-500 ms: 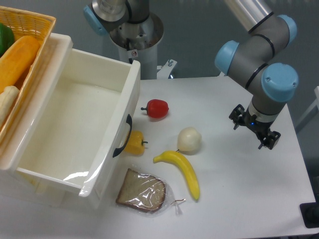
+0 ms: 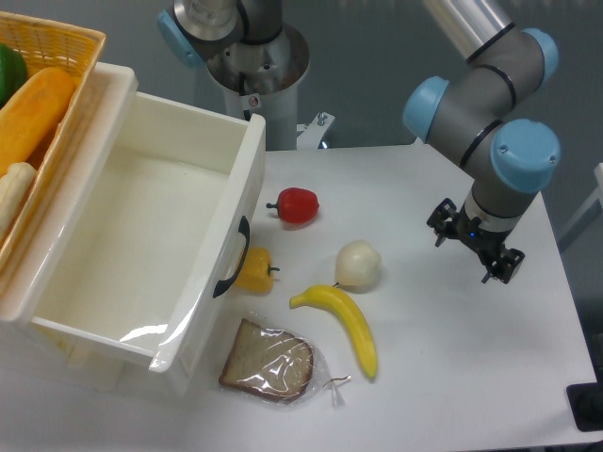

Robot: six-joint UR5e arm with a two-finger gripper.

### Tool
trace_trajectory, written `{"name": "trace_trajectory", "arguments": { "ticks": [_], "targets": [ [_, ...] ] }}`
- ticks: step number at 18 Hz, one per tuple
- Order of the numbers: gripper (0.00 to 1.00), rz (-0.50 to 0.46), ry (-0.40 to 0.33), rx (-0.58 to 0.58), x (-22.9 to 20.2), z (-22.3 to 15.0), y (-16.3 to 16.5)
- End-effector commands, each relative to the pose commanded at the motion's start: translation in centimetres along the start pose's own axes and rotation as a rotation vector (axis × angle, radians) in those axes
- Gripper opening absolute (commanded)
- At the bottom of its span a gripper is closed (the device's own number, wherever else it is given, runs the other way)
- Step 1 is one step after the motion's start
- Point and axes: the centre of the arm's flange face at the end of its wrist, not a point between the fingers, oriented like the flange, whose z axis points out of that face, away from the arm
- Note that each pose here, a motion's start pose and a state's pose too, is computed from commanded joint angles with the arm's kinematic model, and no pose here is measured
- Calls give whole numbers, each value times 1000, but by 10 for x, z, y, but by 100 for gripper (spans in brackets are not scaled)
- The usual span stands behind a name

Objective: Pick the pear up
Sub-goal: 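Move the open gripper toward the white pear beside the banana, then lower the gripper over the white pear and close on it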

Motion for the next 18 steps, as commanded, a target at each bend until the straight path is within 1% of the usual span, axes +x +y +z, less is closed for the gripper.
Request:
{"name": "trace_trajectory", "arguments": {
  "ticks": [3, 5, 8, 10, 13, 15, 16, 18],
  "targets": [
    [100, -18, 39, 47, 17, 11, -3],
    [100, -22, 65, 36, 36, 18, -7],
    [100, -48, 81, 29, 44, 18, -10],
    [100, -45, 128, 25, 54, 18, -14],
    [100, -33, 138, 21, 60, 19, -28],
    [100, -23, 148, 14, 67, 24, -44],
    [100, -38, 150, 6, 71, 28, -53],
    [100, -58, 155, -13, 75, 35, -59]
  ]
}}
